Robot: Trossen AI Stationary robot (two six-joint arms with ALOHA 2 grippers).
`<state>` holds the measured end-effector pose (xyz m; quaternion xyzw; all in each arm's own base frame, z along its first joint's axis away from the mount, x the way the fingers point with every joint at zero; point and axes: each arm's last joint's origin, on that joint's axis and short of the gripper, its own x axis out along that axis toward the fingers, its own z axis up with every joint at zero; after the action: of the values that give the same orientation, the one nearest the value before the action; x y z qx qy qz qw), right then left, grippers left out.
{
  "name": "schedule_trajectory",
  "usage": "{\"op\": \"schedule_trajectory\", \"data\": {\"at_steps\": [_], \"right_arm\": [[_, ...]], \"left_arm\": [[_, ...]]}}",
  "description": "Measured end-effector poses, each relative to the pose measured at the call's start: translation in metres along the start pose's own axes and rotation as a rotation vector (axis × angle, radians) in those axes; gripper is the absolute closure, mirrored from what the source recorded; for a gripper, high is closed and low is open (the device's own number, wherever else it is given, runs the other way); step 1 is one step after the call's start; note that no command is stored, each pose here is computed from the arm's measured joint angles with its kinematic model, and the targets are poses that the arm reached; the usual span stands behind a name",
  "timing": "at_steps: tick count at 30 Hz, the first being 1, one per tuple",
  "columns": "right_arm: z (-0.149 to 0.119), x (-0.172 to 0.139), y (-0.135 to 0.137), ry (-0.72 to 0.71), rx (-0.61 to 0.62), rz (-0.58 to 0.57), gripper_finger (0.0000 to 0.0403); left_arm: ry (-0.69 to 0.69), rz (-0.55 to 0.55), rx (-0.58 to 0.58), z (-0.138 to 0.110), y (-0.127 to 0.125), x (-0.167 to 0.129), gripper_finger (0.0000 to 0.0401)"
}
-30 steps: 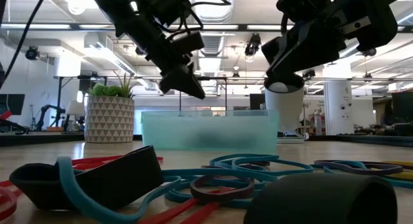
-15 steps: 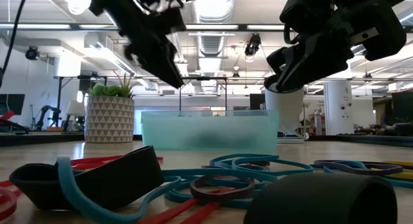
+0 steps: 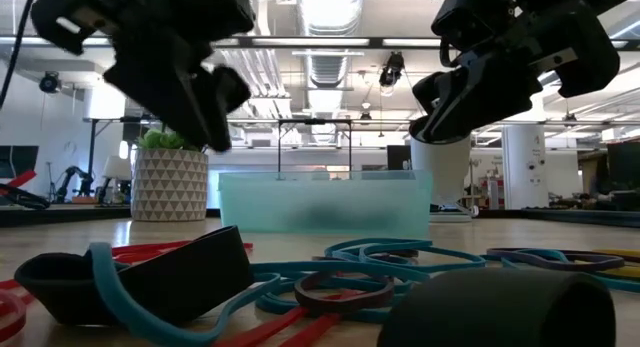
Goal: Pick and place rubber bands into bin
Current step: Put the red rubber band into the green bin
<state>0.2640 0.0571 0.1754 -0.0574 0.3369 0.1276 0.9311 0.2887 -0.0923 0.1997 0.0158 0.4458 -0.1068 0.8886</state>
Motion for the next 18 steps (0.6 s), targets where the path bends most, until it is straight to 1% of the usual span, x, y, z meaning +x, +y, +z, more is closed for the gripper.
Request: {"op": "schedule_trajectory", "data": {"at_steps": [5,7,14,18], "right_arm": [[0.000,0.000,0.000,-0.001,0.012,0.000,0.0346],[0.000,0.000,0.000,0.000,0.012,0.000,0.0346],[0.000,0.000,0.000,0.002,0.010,0.001,0.0346],[0.000,0.000,0.000,0.004,0.010,0.001,0.0346]], "left_arm": [[0.115,-0.021,-0.064,-0.012,-0.005,0.030,0.0269],[0.142,-0.034,-0.068,-0.014,-0.008,0.038,0.0269],[0.164,-0.050,-0.086,-0.011,-0.013,0.049,0.0269],[0.144,-0.072,-0.128,-0.009,-0.015,0.052,0.0269]]}}
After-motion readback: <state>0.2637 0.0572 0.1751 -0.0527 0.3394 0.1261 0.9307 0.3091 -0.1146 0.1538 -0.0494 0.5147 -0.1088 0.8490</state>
